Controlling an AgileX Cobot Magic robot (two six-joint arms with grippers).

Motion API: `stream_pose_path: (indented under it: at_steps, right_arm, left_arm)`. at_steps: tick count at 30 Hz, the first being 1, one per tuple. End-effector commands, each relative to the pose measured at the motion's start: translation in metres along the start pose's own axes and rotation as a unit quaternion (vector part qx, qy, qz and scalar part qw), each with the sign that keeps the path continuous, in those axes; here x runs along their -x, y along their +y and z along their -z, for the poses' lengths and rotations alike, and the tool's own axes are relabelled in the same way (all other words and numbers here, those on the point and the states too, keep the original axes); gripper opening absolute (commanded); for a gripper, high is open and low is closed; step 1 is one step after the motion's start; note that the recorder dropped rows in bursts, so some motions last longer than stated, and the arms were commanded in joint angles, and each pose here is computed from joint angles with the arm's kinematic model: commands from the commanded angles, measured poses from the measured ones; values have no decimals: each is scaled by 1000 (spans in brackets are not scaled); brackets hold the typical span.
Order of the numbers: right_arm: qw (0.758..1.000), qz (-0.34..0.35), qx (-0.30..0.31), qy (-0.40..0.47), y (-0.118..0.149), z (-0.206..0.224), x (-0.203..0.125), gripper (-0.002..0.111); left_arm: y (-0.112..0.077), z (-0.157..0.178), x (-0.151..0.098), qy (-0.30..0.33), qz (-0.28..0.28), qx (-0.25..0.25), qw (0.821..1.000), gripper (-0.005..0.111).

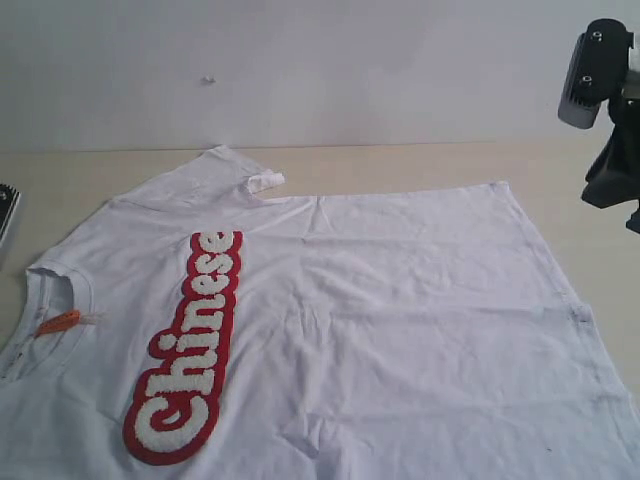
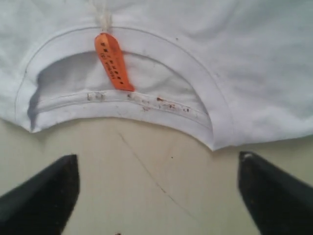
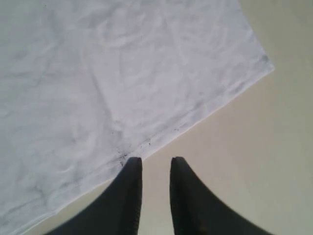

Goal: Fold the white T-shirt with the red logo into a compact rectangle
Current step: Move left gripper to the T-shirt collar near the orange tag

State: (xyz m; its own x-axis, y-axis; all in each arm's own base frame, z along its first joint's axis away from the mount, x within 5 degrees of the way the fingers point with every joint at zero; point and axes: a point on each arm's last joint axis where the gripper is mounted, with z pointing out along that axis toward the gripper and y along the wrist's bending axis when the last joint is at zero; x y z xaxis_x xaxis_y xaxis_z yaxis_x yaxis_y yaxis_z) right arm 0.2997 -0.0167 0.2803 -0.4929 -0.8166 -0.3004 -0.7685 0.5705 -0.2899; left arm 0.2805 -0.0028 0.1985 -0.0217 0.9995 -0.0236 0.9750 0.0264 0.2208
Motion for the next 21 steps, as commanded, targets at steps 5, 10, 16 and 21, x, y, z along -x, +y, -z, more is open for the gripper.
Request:
stream_pose_path:
  at_steps: [5, 10, 16, 21]
  right_arm:
    - [1000, 4, -2, -2, 0, -2, 0, 23]
    - [1000, 16, -7, 13, -2, -5, -2, 23]
    - [999, 18, -33, 3, -7, -5, 0, 23]
    - [999, 18, -37, 1, -7, -5, 0, 23]
  left_arm:
    - [11, -8, 13, -75, 14, 68, 995, 105]
    - [16, -13, 5, -29, -31, 84, 996, 105]
    - [51, 30, 14, -70, 70, 7, 995, 105]
    - [53, 32, 17, -37, 23, -80, 996, 105]
